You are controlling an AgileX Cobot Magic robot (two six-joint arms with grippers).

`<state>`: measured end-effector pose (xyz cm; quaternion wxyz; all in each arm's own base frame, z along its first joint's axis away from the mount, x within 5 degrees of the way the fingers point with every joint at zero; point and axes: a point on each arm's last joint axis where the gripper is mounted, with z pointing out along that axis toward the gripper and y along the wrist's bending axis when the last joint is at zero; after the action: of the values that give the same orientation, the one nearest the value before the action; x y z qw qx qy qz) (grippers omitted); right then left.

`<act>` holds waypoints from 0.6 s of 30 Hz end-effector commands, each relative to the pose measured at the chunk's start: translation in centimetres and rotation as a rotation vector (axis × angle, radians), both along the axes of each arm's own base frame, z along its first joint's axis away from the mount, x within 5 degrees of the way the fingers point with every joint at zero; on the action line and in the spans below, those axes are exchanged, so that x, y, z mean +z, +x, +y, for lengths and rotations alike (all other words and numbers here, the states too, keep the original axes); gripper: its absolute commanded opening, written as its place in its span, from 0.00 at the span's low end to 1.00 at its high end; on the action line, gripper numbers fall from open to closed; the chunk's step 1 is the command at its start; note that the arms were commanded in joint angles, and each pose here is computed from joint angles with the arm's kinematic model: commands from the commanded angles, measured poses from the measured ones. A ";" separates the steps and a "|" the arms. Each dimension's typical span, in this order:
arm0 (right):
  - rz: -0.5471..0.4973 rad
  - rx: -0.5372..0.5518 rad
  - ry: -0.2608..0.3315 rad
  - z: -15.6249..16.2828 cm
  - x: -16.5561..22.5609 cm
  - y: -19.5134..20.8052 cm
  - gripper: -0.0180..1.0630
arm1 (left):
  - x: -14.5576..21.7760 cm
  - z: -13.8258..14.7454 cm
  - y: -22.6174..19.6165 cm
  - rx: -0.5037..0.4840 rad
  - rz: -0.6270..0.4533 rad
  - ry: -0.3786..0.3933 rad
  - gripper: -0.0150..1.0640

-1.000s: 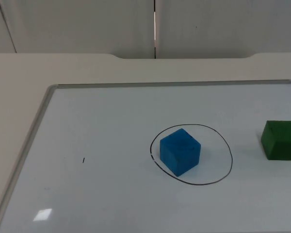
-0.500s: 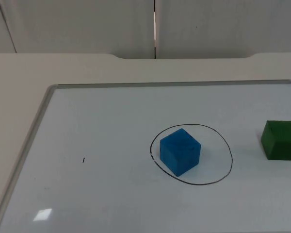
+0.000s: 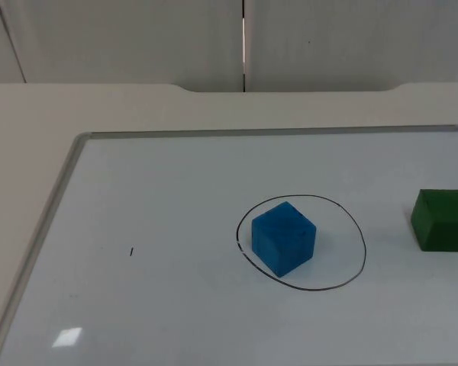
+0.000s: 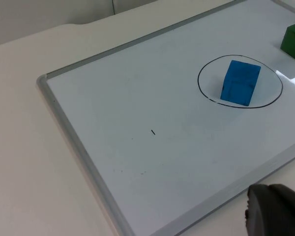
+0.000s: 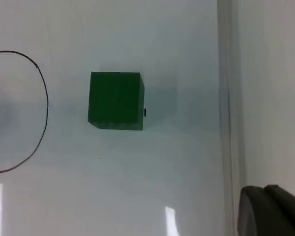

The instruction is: Push the two cubes into the marked area.

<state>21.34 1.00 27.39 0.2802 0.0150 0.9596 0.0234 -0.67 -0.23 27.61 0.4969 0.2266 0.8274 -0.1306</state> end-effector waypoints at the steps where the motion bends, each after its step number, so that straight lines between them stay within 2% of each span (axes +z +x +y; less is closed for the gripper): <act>1: 0.038 -0.001 0.006 0.2 -1.7 2.4 0.02 | -0.1 0.1 0.0 0.009 0.000 -0.001 0.01; 3: 0.053 -0.002 0.005 0.2 -2.4 3.1 0.02 | -0.1 0.1 0.0 0.009 0.000 -0.001 0.01; 8: 0.179 -0.004 -0.002 0.4 -7.5 5.9 0.02 | -0.1 0.1 0.0 0.009 0.000 -0.001 0.01; 13: 0.231 -0.006 -0.005 0.4 -10.8 7.5 0.02 | -0.1 0.1 0.0 0.009 0.000 -0.001 0.01; 18: 0.258 -0.015 0.005 0.5 -12.5 8.9 0.02 | -0.1 0.1 0.0 0.009 0.000 -0.001 0.01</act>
<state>29.78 1.37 14.99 0.1484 0.0237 0.9885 0.0181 -0.67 -0.23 27.61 0.4969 0.2266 0.8274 -0.1306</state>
